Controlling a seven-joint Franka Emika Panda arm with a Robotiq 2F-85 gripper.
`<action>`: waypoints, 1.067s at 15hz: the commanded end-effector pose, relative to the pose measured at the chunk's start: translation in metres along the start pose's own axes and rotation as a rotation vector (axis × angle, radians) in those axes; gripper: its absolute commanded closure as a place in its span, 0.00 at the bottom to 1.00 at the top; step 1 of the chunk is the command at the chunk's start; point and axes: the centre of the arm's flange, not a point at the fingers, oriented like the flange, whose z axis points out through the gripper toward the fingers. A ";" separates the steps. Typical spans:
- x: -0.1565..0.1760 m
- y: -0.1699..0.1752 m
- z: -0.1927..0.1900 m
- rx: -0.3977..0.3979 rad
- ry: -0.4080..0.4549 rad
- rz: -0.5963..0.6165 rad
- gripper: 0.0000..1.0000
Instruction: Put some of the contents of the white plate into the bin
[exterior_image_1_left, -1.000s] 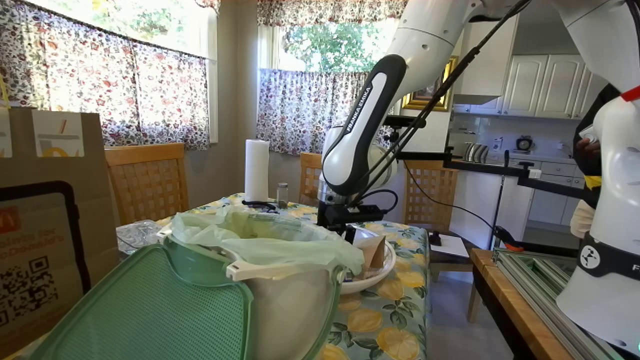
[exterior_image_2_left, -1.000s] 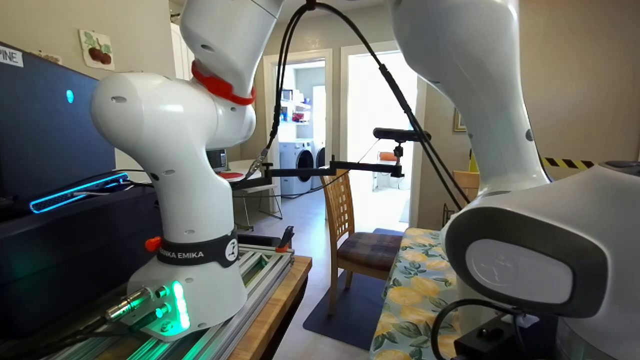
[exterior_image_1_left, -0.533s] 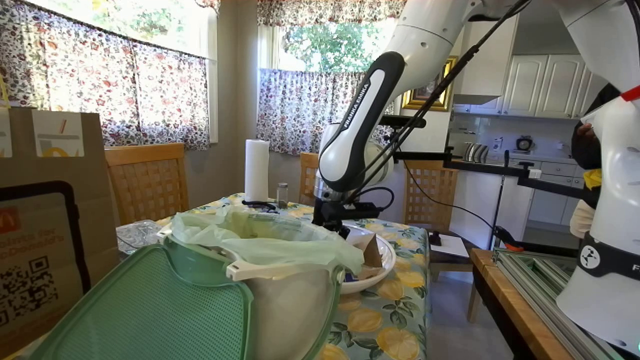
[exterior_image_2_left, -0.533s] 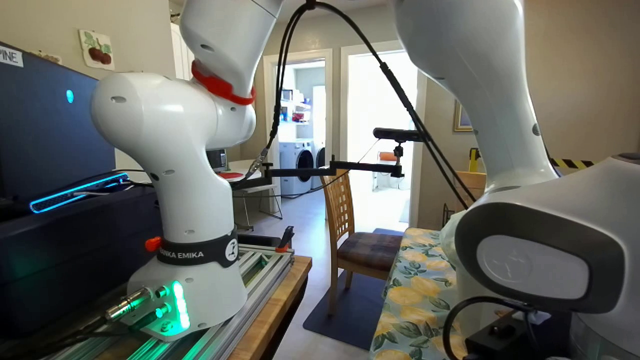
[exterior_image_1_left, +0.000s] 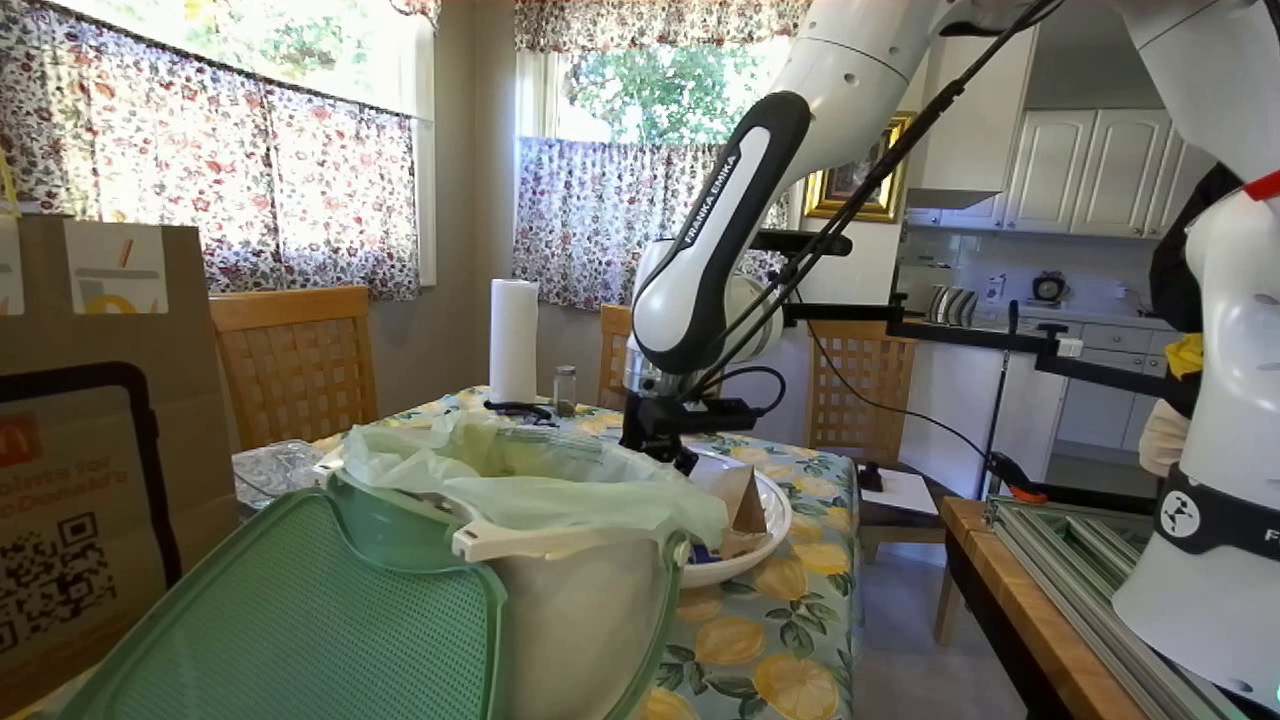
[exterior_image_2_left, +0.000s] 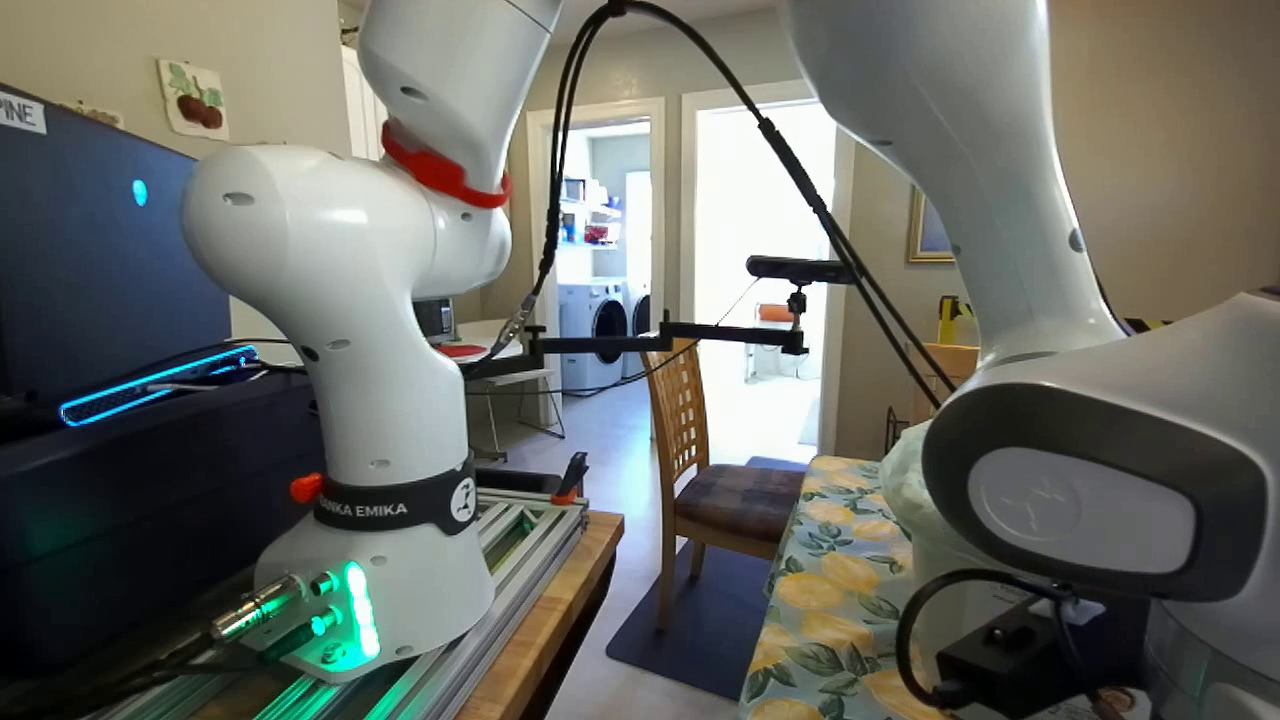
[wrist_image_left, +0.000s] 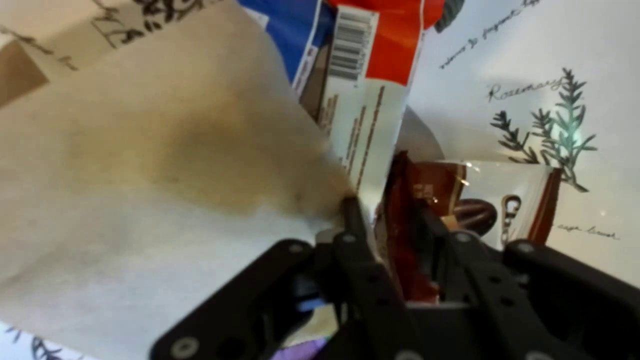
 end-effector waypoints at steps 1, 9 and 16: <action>-0.005 -0.020 -0.007 0.031 -0.046 -0.015 0.38; -0.028 -0.034 0.010 -0.032 -0.143 -0.078 0.00; -0.035 -0.030 0.021 -0.098 -0.095 -0.141 0.00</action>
